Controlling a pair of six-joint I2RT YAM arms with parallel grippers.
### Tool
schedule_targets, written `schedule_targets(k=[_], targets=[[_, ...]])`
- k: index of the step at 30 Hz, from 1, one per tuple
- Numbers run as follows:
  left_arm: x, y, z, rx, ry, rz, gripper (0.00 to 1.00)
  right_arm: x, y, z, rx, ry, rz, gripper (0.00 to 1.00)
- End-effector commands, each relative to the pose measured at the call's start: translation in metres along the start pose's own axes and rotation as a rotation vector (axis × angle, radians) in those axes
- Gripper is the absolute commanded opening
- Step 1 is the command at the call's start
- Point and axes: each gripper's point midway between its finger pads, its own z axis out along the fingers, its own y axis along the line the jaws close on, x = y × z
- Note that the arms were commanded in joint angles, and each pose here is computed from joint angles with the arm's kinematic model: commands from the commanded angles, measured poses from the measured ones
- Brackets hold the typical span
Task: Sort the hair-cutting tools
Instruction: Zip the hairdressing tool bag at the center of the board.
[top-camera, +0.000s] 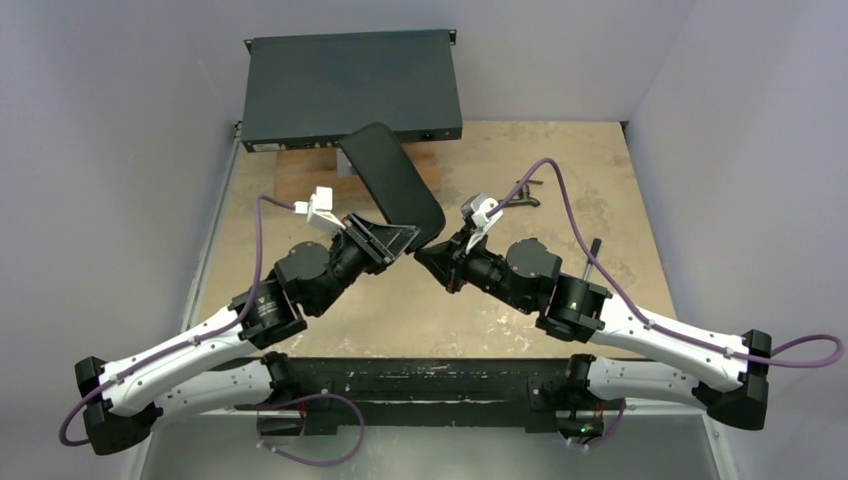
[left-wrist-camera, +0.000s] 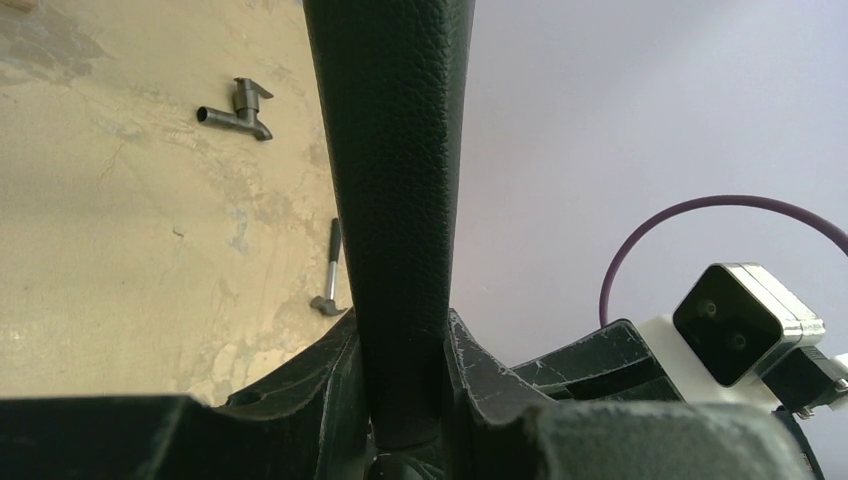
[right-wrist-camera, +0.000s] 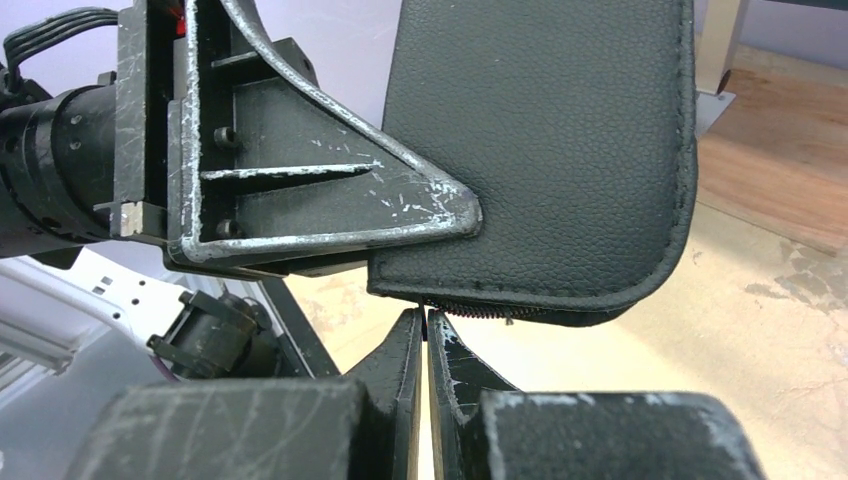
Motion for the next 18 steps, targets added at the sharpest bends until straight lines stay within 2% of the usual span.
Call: schedule_targets(k=[1,18], targets=[[-0.025,-0.033,-0.013,0.108,-0.063,-0.047,0.00,-0.017,-0.019,-0.002,0.123,-0.042,0.017,0.00],[-0.031,-0.032,-0.021,0.115,-0.082,-0.054,0.00,-0.004,-0.058,-0.019,0.324,-0.038,0.038,0.00]])
